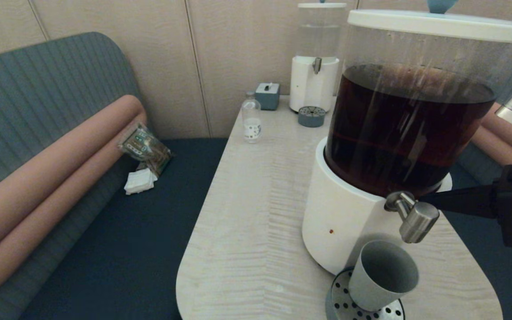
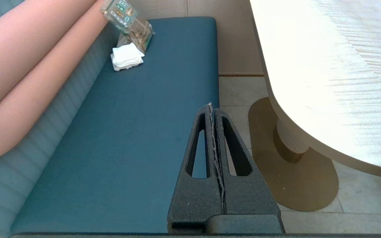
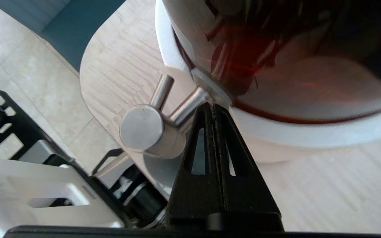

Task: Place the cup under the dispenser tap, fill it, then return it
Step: Turn on the faucet

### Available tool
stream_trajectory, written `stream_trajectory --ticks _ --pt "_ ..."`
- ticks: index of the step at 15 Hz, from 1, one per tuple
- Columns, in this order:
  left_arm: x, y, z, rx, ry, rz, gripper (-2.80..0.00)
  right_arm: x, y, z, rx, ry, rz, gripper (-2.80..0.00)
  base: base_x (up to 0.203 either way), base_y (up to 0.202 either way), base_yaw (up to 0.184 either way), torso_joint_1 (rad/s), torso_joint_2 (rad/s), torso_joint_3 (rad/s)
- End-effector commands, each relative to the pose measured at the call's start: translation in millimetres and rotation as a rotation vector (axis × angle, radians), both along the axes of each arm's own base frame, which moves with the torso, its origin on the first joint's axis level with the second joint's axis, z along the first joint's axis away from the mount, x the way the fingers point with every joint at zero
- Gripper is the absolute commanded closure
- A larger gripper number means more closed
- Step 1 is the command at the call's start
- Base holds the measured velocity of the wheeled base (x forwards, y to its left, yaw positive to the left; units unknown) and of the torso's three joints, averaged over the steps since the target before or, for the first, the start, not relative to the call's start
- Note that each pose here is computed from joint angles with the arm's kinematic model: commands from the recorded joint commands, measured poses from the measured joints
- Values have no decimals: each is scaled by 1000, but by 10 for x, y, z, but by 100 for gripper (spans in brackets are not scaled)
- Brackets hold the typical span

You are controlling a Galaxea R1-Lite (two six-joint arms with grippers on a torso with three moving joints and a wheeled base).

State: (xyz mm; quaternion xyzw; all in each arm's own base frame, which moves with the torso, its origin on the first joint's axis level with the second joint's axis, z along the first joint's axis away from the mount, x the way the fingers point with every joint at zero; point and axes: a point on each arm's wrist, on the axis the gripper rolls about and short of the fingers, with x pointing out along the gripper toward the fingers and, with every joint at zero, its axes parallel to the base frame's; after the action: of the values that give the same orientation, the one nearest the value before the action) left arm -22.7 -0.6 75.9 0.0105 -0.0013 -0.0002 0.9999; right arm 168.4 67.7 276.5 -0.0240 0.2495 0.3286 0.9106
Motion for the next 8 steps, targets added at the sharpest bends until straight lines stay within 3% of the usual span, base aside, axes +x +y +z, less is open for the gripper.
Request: stream_trajectory --ticks 1,8 --pt "0 0 1 0 -1 0 0 -5 7 -15 -3 -6 9 0 0 0 0 0 0 0" --pt "0 0 1 0 -1 0 0 5 31 -5 23 -27 53 0 0 0 0 0 0 0"
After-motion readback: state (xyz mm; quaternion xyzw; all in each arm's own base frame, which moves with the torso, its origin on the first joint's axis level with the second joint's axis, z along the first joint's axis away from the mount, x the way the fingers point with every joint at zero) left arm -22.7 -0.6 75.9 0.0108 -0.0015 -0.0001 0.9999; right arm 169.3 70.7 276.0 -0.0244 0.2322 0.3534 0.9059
